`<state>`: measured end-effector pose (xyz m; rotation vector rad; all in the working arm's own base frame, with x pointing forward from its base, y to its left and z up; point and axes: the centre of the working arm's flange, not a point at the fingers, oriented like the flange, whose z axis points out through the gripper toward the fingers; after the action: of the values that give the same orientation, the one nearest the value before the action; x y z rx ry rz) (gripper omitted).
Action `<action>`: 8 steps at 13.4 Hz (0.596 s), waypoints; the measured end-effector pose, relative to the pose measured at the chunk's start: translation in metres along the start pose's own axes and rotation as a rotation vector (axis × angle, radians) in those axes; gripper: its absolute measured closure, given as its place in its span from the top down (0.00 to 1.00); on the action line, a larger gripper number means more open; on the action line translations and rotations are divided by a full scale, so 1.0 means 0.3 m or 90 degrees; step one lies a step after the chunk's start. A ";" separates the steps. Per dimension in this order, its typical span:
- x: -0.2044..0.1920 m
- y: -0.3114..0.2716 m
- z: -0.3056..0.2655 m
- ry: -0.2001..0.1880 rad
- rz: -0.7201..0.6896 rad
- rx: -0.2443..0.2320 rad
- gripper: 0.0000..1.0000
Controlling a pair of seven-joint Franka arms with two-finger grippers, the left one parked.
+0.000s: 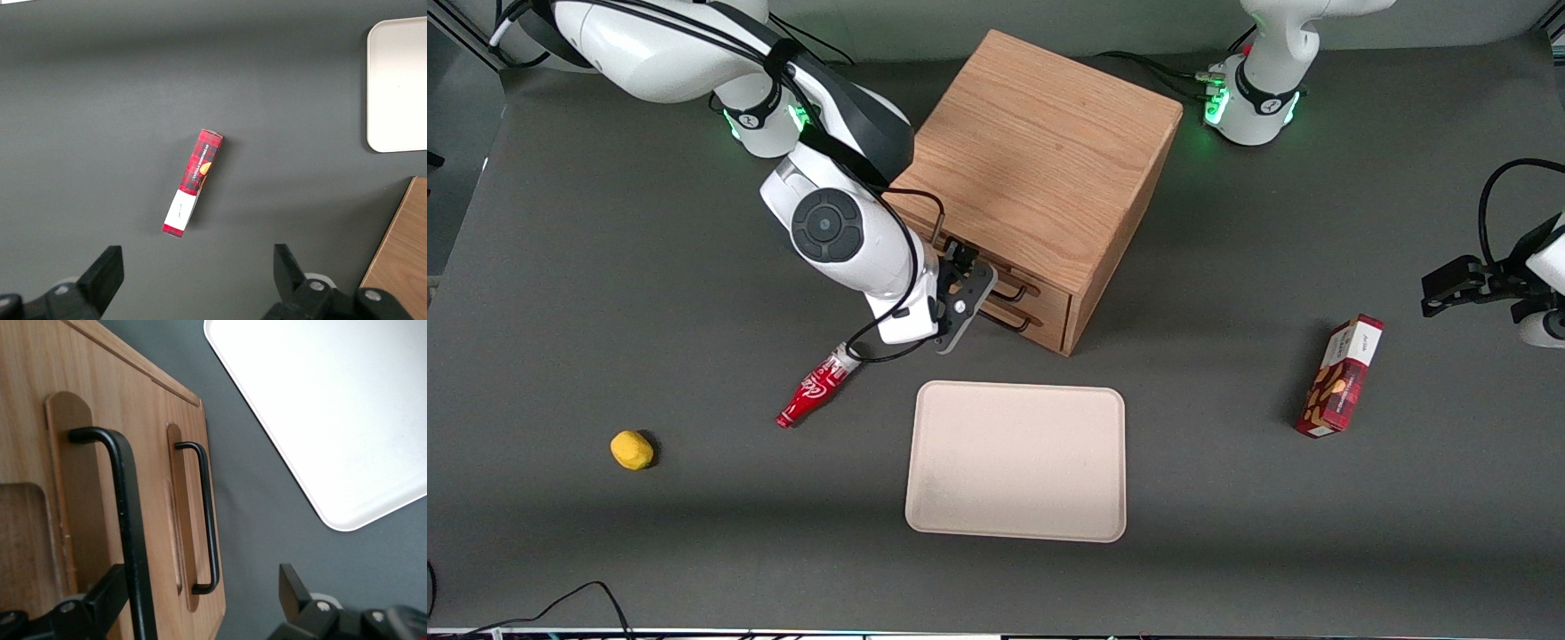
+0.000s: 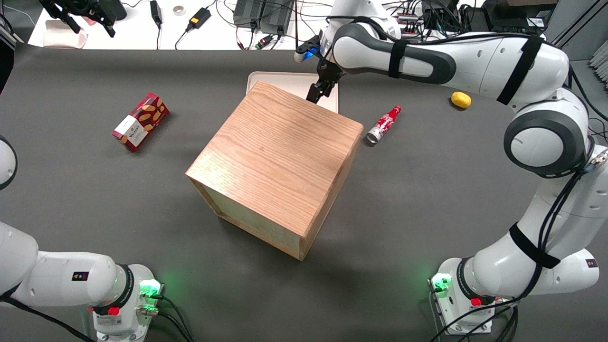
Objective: Open upper drawer
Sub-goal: 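Pull the upper drawer handle outward with the right gripper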
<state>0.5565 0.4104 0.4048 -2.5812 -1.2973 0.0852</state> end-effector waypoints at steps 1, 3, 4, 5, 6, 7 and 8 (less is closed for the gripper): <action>0.000 0.004 0.001 0.000 -0.007 -0.007 1.00; 0.001 0.011 0.003 0.002 -0.021 -0.009 1.00; -0.001 0.025 0.003 0.004 -0.027 -0.013 1.00; -0.005 0.052 0.003 0.005 -0.026 -0.018 1.00; -0.010 0.085 -0.004 0.008 -0.024 -0.024 1.00; -0.017 0.121 -0.014 0.011 -0.024 -0.029 1.00; -0.023 0.156 -0.028 0.015 -0.027 -0.035 1.00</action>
<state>0.5904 0.3764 0.4009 -2.5906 -1.3625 0.0121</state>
